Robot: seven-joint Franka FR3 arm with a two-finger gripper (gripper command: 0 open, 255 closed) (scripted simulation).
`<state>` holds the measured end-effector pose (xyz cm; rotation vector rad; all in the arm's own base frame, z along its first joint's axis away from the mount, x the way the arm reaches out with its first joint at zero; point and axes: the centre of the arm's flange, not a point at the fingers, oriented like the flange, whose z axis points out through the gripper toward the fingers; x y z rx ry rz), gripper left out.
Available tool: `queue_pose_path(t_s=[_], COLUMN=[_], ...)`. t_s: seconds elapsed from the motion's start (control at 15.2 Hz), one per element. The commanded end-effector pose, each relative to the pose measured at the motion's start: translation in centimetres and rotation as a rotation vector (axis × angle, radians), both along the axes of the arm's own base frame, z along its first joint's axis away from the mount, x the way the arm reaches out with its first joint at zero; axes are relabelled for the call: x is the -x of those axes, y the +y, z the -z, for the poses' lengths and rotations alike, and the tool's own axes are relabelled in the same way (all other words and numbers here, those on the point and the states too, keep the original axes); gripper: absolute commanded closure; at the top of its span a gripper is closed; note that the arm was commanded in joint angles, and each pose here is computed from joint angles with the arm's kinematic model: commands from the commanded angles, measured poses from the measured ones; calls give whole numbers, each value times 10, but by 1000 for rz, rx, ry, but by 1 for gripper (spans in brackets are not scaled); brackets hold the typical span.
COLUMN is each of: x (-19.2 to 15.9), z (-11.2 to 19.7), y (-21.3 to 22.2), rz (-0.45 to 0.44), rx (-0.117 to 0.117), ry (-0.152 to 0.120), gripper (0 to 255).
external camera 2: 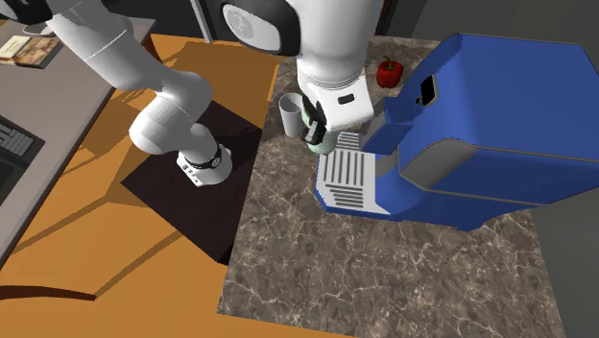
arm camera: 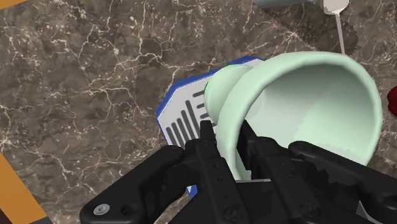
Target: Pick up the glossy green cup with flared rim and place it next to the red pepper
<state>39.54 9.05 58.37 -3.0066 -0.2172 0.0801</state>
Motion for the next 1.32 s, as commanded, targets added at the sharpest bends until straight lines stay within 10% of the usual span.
queue_pose_path(t_s=[0.0, 1.25], x=[-7, -63], z=[2, 1], y=[27, 271], rz=[1, 1], rx=[-1, -1], ry=[-1, -1], gripper=[255, 255])
